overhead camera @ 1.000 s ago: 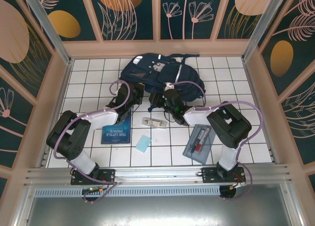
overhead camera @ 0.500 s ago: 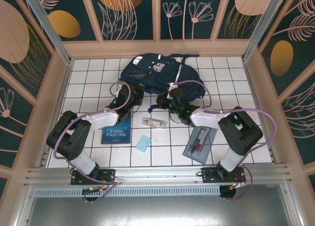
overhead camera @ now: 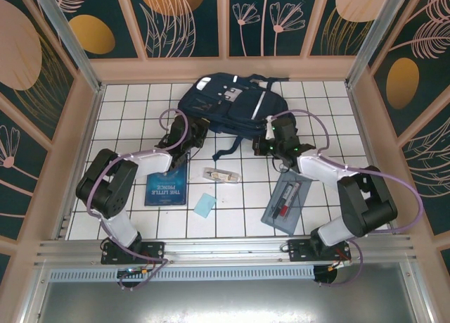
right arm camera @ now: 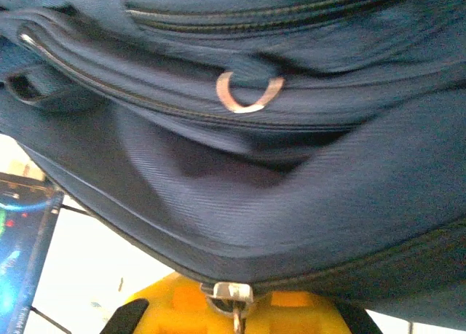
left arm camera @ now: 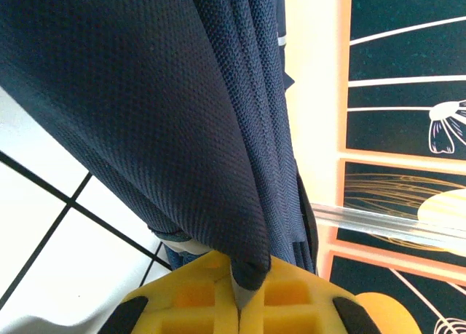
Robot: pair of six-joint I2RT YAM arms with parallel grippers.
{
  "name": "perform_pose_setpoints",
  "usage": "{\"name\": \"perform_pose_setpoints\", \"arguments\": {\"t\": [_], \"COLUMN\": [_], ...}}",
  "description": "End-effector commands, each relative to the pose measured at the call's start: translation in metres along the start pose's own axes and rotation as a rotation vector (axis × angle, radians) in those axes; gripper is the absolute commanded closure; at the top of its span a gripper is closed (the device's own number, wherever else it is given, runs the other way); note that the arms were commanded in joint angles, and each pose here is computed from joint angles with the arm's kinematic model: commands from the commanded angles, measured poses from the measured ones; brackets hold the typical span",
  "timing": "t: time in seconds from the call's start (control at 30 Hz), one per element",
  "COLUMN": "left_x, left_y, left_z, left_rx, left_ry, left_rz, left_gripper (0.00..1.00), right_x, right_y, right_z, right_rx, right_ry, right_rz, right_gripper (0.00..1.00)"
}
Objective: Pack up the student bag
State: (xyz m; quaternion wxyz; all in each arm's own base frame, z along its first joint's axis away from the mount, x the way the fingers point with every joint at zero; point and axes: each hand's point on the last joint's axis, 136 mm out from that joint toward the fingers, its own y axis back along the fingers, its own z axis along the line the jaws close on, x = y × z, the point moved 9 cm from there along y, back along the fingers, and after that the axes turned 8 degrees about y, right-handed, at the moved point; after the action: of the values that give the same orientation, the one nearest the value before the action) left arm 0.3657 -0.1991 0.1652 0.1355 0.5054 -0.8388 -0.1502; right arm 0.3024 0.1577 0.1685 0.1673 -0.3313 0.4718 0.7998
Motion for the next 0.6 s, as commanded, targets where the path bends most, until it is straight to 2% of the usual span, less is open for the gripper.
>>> {"name": "perform_pose_setpoints", "arguments": {"t": [0.0,0.03,0.1,0.2,0.3,0.33,0.37,0.4,0.47,0.57], "left_x": [-0.037,-0.039,-0.046,-0.055,-0.058,-0.058,-0.059,-0.060,-0.064,-0.070], "left_y": [-0.008,-0.012,-0.025,-0.055,-0.087,-0.093,-0.098,-0.098,-0.088,-0.056], "left_z": [-0.022,-0.018,-0.034,-0.046,-0.055,-0.055,-0.057,-0.057,-0.058,-0.062], "left_rx": [0.063,0.047,0.070,0.067,0.064,0.053,0.037,0.004,-0.040,-0.099], "left_ry": [-0.053,-0.068,-0.107,-0.192,-0.251,-0.259,-0.266,-0.275,-0.310,-0.385], "left_rz": [-0.130,-0.128,-0.126,-0.114,-0.036,-0.009,0.009,0.010,-0.026,-0.097], "left_gripper": [1.00,1.00,1.00,1.00,0.99,0.89,0.61,0.44,0.02,0.02], "right_x": [-0.009,-0.010,-0.014,-0.017,-0.022,-0.025,-0.028,-0.032,-0.041,-0.055], "right_y": [0.020,0.021,0.021,0.017,0.007,0.004,-0.002,-0.007,-0.016,-0.029], "right_z": [-0.021,-0.019,-0.010,0.017,0.046,0.054,0.061,0.067,0.075,0.081], "right_rx": [0.116,0.107,0.044,-0.074,-0.210,-0.246,-0.281,-0.316,-0.360,-0.406], "right_ry": [0.027,0.027,0.015,-0.002,-0.024,-0.031,-0.044,-0.057,-0.085,-0.109], "right_rz": [0.028,0.032,0.033,0.040,0.035,0.033,0.035,0.033,0.033,0.020], "right_gripper": [1.00,1.00,1.00,1.00,1.00,1.00,1.00,1.00,1.00,1.00]}}
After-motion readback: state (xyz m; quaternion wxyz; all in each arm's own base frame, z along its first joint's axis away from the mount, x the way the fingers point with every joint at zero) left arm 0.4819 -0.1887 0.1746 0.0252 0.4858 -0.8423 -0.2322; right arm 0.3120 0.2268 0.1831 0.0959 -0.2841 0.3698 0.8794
